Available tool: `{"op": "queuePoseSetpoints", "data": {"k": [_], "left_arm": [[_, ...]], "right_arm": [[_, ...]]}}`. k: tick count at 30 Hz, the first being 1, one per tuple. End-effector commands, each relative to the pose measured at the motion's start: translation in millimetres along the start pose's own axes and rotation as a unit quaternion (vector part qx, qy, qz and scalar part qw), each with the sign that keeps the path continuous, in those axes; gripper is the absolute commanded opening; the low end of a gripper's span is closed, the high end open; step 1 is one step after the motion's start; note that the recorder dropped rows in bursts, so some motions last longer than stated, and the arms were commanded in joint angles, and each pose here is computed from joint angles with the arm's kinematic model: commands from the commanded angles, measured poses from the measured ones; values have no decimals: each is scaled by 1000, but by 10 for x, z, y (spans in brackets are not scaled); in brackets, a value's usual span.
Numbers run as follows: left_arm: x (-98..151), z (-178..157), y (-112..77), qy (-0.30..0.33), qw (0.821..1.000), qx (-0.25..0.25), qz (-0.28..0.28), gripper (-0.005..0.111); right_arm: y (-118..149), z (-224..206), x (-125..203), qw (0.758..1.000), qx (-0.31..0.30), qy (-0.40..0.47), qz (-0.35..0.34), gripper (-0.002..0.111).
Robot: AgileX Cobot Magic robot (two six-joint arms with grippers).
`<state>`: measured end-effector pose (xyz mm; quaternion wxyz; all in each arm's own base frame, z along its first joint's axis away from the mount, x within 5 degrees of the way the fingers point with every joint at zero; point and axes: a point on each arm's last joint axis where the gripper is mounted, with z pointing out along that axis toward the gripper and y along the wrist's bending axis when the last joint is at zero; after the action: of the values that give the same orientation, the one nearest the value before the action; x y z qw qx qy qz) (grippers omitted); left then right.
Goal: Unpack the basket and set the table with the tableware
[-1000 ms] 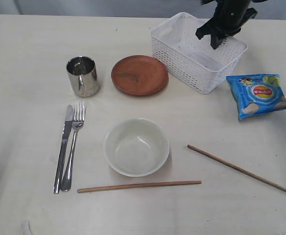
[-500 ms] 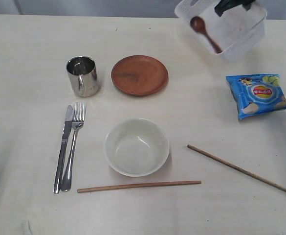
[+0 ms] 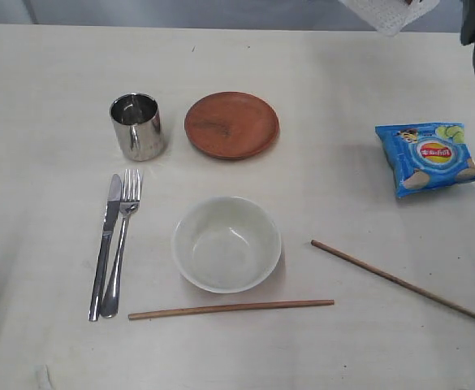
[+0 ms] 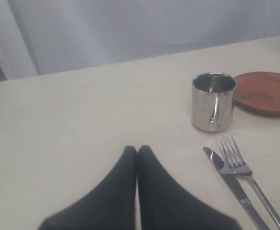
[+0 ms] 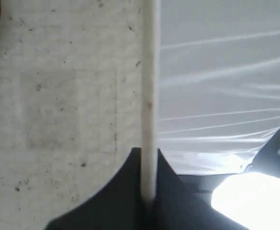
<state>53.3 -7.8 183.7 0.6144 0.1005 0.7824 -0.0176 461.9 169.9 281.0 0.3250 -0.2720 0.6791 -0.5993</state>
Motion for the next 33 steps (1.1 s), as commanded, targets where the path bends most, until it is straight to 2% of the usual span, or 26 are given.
{"op": "queuePoseSetpoints", "data": {"k": [1, 3, 7, 9, 12, 13, 15, 16, 17, 18, 22, 25, 28, 30, 33], "left_arm": [[2, 0, 1, -3, 1000, -1, -1, 0], [2, 0, 1, -3, 1000, -1, -1, 0], [2, 0, 1, -3, 1000, -1, -1, 0], [2, 0, 1, -3, 1000, -1, -1, 0], [2, 0, 1, -3, 1000, -1, -1, 0], [2, 0, 1, -3, 1000, -1, -1, 0], [2, 0, 1, -3, 1000, -1, -1, 0], [2, 0, 1, -3, 1000, -1, -1, 0], [2, 0, 1, -3, 1000, -1, -1, 0], [2, 0, 1, -3, 1000, -1, -1, 0], [2, 0, 1, -3, 1000, -1, -1, 0], [2, 0, 1, -3, 1000, -1, -1, 0], [2, 0, 1, -3, 1000, -1, -1, 0], [2, 0, 1, -3, 1000, -1, -1, 0], [2, 0, 1, -3, 1000, -1, -1, 0]], "right_arm": [[172, -289, 118, 998, 40, -49, -10, 0], [328, -382, 241, 998, 14, -65, 22, 0], [565, -389, 414, 999, 4, -49, -16, 0], [543, -391, 413, 999, 5, -50, -13, 0], [315, -447, 432, 998, 13, -55, 16, 0], [218, -483, 439, 997, 16, -59, 44, 0], [174, -531, 461, 995, 14, -64, 77, 0], [232, -527, 459, 993, -7, -81, 82, 0], [303, -464, 465, 993, -28, -93, 72, 0], [455, -365, 484, 994, -44, -94, 35, 0], [562, -259, 531, 995, -13, -53, -89, 0], [395, -273, 487, 996, -10, -66, -65, 0], [232, -344, 441, 996, -14, -87, -2, 0], [264, -358, 472, 996, -20, -85, 31, 0], [514, -374, 535, 994, -51, -99, -17, 0]]}}
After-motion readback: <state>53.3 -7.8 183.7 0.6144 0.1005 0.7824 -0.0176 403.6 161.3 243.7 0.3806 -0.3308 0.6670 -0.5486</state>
